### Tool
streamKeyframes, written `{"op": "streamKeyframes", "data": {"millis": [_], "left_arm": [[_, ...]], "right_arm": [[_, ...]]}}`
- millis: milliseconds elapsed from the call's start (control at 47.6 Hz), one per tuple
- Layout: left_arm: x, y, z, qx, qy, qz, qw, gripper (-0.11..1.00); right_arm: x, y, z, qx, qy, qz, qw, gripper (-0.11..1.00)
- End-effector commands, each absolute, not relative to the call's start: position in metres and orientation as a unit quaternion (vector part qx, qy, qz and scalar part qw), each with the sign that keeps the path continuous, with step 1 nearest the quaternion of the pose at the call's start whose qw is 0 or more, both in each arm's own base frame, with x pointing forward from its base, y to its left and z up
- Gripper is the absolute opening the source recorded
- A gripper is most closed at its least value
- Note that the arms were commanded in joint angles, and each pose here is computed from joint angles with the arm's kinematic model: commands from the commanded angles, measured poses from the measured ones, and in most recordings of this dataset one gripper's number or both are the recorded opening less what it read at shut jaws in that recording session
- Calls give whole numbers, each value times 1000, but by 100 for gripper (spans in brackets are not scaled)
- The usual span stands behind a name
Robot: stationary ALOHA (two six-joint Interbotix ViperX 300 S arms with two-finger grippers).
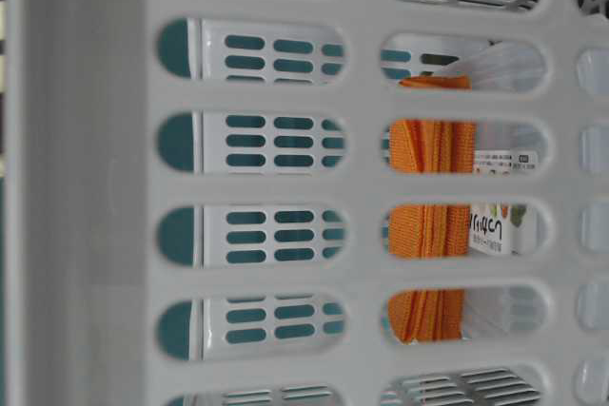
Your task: Pick up the slipper from the shopping basket with the left arm.
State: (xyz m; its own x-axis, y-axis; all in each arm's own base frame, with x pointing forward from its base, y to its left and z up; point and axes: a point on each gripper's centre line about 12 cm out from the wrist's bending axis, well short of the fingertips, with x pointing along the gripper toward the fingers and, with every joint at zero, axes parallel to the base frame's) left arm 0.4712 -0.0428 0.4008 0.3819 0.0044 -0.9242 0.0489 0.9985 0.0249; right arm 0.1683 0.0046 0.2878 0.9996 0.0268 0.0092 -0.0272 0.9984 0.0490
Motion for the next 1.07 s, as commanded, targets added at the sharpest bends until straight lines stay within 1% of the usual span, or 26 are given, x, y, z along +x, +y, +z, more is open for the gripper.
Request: {"op": "streamKeyframes", "data": {"millis": [0,1050], "left_arm": [[467,-43,415,23,540,-13,841,5],[468,-43,406,24,559,-12,829,5]], "right_arm": [[169,4,291,27,-9,13,1000,1],[169,4,287,27,-4,12,1000,1]]}}
